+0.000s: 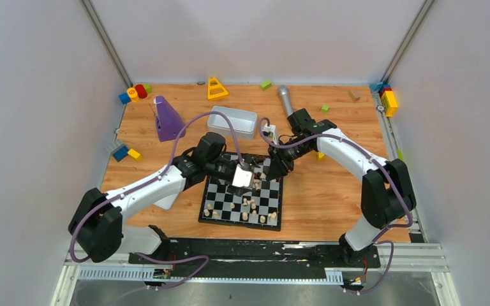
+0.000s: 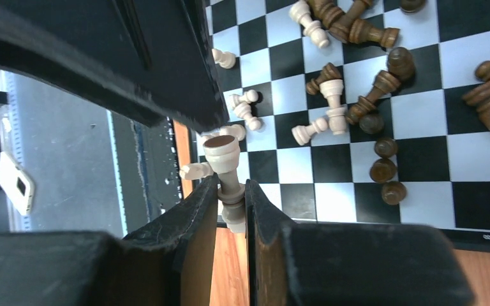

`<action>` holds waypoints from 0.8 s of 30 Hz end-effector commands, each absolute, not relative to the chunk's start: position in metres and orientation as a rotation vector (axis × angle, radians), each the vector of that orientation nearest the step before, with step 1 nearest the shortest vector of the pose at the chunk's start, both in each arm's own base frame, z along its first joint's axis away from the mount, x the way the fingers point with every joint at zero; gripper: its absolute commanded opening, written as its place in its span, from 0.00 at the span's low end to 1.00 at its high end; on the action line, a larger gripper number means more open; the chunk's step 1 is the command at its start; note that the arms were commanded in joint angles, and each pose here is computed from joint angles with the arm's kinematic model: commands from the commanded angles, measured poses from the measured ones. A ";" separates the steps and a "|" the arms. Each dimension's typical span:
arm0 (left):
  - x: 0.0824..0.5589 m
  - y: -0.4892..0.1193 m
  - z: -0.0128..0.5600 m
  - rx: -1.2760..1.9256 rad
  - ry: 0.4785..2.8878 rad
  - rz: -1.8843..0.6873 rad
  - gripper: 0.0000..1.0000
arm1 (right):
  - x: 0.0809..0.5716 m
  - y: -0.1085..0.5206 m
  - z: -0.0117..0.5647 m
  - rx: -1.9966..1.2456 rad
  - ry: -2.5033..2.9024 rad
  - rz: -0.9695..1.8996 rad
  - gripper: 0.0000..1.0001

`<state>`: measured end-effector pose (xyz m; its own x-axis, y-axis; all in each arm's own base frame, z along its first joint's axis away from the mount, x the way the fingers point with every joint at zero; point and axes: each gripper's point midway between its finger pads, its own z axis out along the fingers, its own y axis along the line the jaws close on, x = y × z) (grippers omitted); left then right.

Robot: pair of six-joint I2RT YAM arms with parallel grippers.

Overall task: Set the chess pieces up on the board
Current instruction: Place the chess piece on the chessboard.

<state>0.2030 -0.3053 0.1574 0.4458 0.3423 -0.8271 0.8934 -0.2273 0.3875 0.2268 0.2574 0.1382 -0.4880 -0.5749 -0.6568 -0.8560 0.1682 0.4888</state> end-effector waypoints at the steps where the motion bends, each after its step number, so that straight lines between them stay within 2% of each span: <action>1: 0.211 -0.325 0.171 1.825 0.943 -0.678 0.81 | 0.219 0.271 0.162 -1.393 2.019 1.379 0.02; 7: 0.213 -0.334 0.167 1.839 0.937 -0.657 0.70 | 0.217 0.272 0.164 -1.387 2.015 1.407 0.02; 9: 0.213 -0.335 0.167 1.839 0.942 -0.657 0.63 | 0.217 0.272 0.162 -1.383 2.022 1.410 0.02; 13: 0.215 -0.339 0.170 1.825 0.950 -0.656 0.55 | 0.218 0.272 0.160 -1.377 2.034 1.413 0.02; 20: 0.216 -0.344 0.174 1.814 0.955 -0.665 0.52 | 0.221 0.273 0.158 -1.372 2.052 1.404 0.02; 24: 0.213 -0.345 0.170 1.828 0.966 -0.673 0.46 | 0.222 0.273 0.159 -1.369 2.049 1.406 0.02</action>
<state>0.2107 -0.3349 0.1546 0.5229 0.3603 -0.7725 0.8514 -0.2653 0.4525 0.2163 0.2641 0.1428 -0.5325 -0.5592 -0.6354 -0.8091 0.1160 0.5761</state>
